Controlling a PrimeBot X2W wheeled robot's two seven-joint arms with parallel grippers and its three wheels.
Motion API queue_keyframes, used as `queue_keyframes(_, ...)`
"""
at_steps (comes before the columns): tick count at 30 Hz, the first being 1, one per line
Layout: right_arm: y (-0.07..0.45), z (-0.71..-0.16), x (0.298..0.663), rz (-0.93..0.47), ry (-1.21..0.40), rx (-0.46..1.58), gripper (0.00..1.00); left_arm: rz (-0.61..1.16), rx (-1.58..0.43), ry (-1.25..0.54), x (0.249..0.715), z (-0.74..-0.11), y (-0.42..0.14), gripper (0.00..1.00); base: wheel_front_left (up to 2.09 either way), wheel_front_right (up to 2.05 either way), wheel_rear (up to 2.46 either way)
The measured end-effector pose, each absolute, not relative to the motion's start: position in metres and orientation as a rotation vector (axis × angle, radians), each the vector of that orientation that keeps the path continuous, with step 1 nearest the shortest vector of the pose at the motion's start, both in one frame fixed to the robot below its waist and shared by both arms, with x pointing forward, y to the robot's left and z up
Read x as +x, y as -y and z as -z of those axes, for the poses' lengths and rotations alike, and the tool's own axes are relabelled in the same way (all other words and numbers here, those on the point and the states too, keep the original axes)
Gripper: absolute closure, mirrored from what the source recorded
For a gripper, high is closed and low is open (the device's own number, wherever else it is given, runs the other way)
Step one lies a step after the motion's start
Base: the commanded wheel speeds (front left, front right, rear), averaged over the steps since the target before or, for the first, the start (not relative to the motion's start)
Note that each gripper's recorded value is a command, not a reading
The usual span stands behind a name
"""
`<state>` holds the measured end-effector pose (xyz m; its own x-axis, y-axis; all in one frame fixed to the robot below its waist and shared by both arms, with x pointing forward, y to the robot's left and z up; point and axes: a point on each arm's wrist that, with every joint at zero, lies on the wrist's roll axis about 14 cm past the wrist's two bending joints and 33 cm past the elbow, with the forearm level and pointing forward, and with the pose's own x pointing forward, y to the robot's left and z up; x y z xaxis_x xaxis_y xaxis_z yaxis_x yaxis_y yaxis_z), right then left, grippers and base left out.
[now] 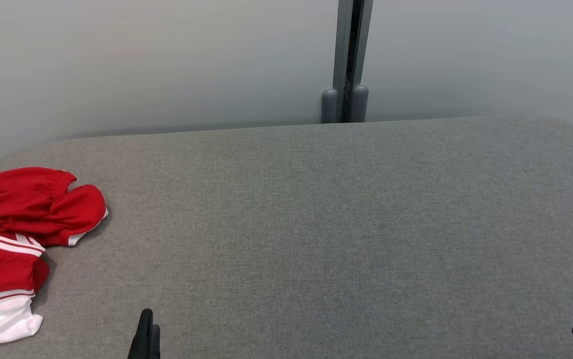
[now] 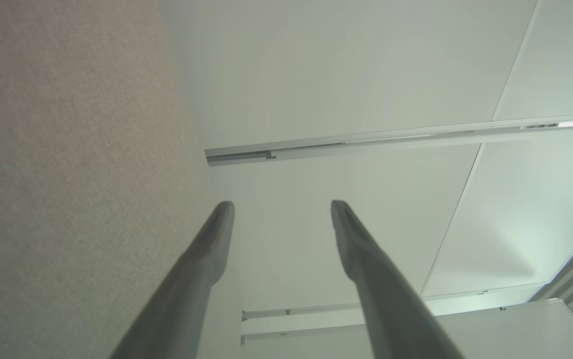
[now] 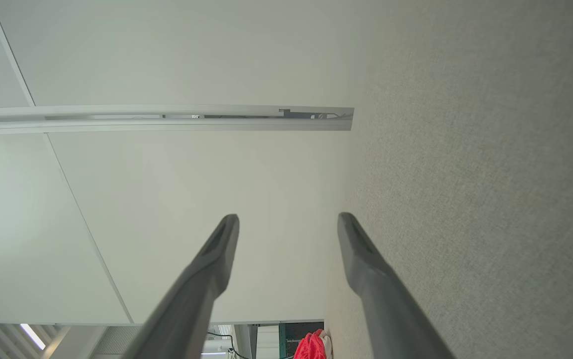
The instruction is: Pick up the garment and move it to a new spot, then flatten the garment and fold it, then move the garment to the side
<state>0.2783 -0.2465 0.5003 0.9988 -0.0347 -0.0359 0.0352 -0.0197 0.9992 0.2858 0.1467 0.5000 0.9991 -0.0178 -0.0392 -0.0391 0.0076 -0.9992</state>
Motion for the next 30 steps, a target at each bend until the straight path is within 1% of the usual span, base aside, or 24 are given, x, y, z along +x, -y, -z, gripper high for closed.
queue_keyframes(6, 0.243, -0.504, 0.293, 0.052, 0.009, 1.523, 0.0, 0.008, -1.543, -0.017, 0.3, -0.507, -0.146, 0.0, 0.0, 0.0, 0.0)
queue_keyframes(11, 0.239, -0.508, 0.305, 0.038, 0.005, 1.417, 0.0, 0.032, -1.488, 0.008, 0.31, -0.513, -0.148, 0.0, 0.0, 0.0, 0.0)
queue_keyframes(20, 0.235, -0.522, 0.323, 0.017, 0.024, 1.174, 0.0, 0.079, -1.269, 0.093, 0.326, -0.533, -0.155, 0.0, 0.0, 0.0, 0.0)
queue_keyframes(30, 0.223, -0.54, 0.34, -0.03, 0.051, 0.888, 0.0, 0.132, -0.987, 0.146, 0.339, -0.551, -0.151, 0.0, 0.0, 0.0, 0.0)
